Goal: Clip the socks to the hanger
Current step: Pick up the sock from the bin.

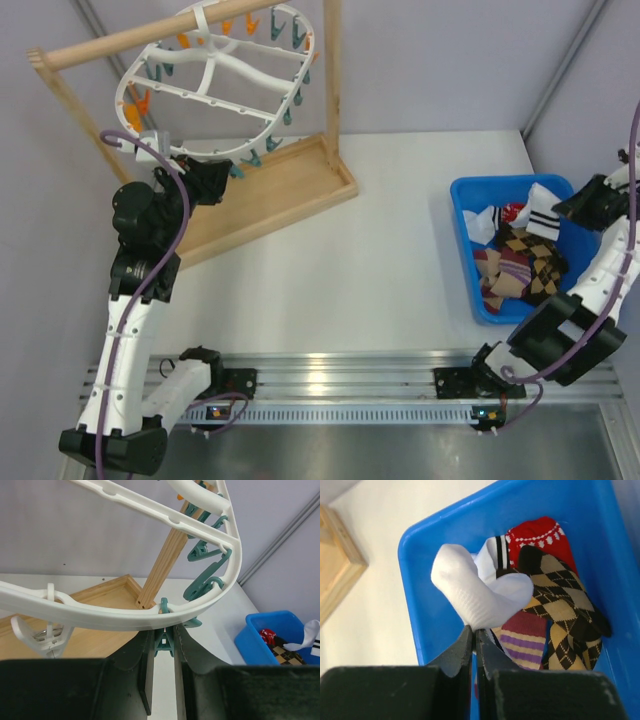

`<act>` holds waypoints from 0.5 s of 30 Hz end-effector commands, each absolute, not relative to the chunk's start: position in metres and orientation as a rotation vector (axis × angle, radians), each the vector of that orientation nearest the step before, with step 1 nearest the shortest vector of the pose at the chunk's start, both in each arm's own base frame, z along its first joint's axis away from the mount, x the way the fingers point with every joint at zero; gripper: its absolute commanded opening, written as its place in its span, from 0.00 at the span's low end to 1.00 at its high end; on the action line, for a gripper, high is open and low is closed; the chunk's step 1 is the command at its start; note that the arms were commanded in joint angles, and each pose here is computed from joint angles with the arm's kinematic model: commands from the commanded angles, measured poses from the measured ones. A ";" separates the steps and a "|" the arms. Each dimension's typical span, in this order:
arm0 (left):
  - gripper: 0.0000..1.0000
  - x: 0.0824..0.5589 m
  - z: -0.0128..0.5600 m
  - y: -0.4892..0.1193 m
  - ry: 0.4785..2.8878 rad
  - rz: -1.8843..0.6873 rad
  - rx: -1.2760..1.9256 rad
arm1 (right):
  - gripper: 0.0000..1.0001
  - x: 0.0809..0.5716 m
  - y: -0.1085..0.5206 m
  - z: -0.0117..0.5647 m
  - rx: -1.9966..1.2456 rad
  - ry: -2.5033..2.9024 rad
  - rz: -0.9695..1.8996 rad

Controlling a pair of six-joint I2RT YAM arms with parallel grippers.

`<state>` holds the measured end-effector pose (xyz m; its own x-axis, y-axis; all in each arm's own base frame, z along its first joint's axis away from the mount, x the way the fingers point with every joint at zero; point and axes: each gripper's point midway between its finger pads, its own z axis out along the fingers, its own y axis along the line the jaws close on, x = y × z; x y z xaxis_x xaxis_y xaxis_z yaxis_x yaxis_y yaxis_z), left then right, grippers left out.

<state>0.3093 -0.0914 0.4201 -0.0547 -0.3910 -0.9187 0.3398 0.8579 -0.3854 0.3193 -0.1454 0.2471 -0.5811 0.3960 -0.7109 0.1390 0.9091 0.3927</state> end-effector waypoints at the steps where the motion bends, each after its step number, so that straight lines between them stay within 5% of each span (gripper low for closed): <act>1: 0.00 0.305 0.434 -0.091 1.455 -0.602 -0.028 | 0.00 0.307 -0.149 0.276 0.532 2.054 0.276; 15: 0.00 0.309 0.429 -0.090 1.470 -0.585 -0.031 | 0.00 0.330 -0.135 0.149 0.800 2.168 0.044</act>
<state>0.3090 -0.0912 0.4203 -0.0536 -0.3909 -0.9189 0.3395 0.8582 -0.3849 0.3053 -0.1212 0.1477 -0.5474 0.5543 -0.6269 0.4785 0.8219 0.3089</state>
